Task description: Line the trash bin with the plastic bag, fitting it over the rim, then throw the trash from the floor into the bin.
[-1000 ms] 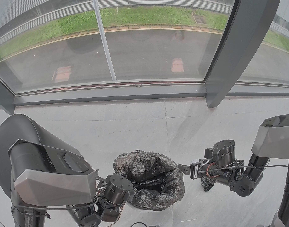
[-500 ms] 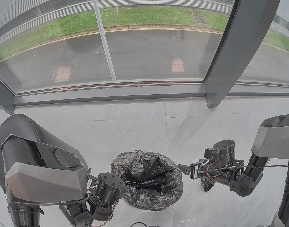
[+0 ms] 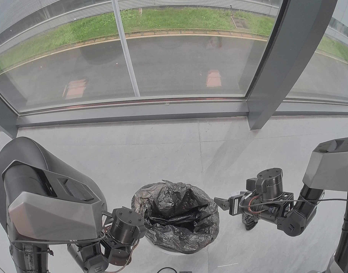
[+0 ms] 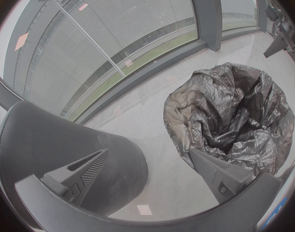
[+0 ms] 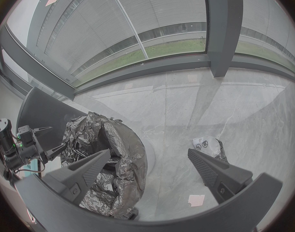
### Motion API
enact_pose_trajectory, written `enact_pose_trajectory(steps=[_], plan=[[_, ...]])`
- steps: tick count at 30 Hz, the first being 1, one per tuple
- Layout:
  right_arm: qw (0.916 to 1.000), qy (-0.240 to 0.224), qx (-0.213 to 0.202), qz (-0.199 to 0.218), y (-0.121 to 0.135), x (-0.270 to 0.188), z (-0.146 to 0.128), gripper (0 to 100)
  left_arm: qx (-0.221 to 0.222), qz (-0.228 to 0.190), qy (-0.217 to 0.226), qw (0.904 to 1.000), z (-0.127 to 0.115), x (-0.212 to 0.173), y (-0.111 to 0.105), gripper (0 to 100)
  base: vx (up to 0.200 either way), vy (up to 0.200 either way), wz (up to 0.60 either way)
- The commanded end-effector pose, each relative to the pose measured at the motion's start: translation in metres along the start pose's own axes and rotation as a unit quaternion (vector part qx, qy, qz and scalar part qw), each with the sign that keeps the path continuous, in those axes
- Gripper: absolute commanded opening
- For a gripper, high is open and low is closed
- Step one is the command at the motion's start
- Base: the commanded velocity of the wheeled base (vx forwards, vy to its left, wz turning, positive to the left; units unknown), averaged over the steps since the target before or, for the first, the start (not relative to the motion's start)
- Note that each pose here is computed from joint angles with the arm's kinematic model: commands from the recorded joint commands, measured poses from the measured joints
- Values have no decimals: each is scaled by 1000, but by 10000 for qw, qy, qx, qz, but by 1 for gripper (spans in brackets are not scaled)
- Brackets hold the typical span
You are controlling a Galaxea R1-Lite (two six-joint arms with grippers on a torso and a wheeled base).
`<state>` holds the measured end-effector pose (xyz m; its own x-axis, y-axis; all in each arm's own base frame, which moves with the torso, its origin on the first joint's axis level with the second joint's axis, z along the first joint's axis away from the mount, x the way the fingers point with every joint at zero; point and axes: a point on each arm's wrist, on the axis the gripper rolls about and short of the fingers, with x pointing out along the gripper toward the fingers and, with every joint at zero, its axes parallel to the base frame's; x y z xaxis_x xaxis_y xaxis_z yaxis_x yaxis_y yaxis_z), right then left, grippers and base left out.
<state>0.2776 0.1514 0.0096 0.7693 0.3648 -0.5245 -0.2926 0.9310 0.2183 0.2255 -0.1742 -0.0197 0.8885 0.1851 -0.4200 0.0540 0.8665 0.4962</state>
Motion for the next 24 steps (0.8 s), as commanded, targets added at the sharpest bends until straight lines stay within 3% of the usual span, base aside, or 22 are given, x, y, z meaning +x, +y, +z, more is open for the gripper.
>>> enact_pose_trajectory(steps=[1, 13, 24], plan=[[10000, 3, 2, -5, 0, 0, 0, 100, 94, 8, 114, 9999, -10, 4, -2, 100, 0, 0, 0], [10000, 44, -1, -25, -1, 3, -3, 100, 94, -31, 130, 9999, -47, 19, -19, 100, 0, 0, 0], [10000, 64, -10, -39, -1, 4, -4, 100, -328, -739, 192, 9965, -56, 28, -28, 100, 0, 0, 0]])
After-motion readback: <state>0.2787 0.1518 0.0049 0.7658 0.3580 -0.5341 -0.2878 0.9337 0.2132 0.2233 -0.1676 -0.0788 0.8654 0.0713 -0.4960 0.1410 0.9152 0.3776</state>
